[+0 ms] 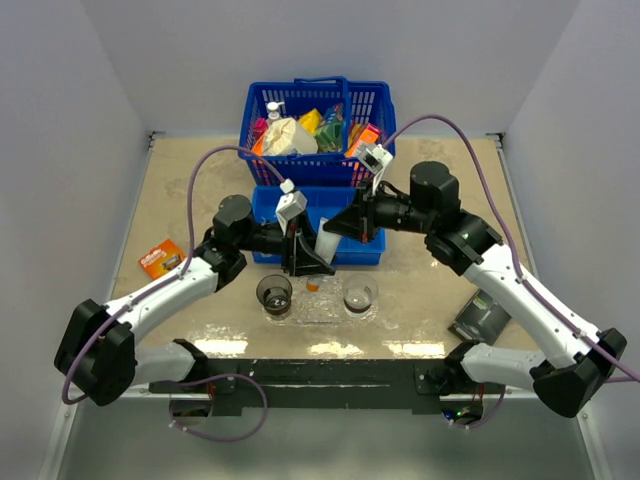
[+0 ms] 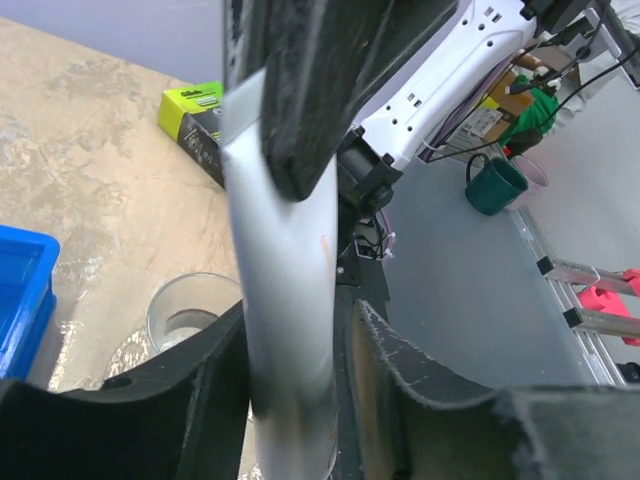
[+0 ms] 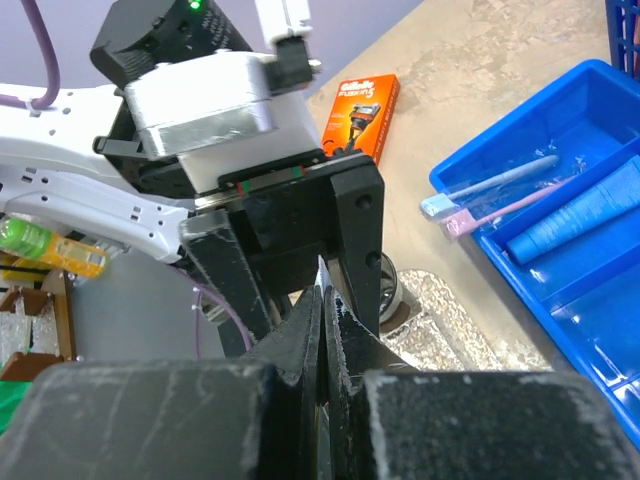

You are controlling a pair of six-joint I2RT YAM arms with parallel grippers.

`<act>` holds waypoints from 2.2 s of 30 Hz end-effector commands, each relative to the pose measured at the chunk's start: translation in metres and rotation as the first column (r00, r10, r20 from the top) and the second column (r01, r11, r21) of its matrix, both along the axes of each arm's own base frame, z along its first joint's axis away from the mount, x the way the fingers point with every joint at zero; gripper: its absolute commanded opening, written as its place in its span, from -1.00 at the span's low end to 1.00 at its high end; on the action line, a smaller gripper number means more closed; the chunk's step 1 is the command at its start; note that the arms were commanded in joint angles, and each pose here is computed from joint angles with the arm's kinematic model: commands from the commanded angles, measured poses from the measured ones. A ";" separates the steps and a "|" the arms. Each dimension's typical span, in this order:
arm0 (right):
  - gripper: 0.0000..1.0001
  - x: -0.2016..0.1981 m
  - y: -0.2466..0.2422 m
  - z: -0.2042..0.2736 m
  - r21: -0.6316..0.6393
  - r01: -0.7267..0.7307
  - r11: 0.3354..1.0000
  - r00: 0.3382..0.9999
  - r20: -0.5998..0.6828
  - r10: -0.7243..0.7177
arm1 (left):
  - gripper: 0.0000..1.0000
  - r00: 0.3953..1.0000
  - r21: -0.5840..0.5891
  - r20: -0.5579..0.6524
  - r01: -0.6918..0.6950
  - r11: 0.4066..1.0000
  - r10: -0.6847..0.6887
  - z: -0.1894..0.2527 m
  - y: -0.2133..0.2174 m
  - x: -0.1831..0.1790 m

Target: Prepare toiletry sets of a toothbrush and toothpaste on the tray

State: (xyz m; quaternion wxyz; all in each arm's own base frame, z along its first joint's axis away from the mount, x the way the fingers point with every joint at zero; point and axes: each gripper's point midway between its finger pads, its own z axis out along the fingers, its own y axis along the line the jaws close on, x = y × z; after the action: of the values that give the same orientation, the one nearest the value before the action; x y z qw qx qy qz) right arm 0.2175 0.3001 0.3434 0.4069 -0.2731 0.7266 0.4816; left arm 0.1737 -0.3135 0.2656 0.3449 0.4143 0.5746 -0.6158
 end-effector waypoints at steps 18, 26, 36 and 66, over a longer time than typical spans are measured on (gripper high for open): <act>-1.00 0.019 -0.060 0.012 -0.083 0.329 0.941 0.935 0.168 -0.312 | 0.97 0.756 -0.063 0.346 -0.572 0.818 0.555 0.054 0.061 0.075; -1.00 -0.004 -0.030 0.006 -0.053 0.306 0.951 0.934 0.209 -0.289 | 0.99 0.277 0.045 0.250 -0.961 0.274 0.928 0.035 0.178 0.165; -1.00 -0.021 0.013 -0.013 -0.082 0.273 0.959 0.927 0.289 -0.239 | 0.98 0.208 0.071 0.293 -0.978 0.196 0.933 0.028 0.193 0.169; -1.00 -0.010 0.020 -0.065 -0.215 0.366 0.905 0.881 0.394 -0.263 | 0.96 0.235 0.094 0.301 -0.972 0.217 0.924 0.021 0.189 0.171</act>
State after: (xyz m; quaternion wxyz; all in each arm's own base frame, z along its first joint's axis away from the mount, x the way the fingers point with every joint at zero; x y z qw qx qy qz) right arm 0.2027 0.3173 0.2618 0.5345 -0.3069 0.7522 0.2330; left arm 0.3395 -0.1253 0.2616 0.6160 0.0698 0.7698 -0.1519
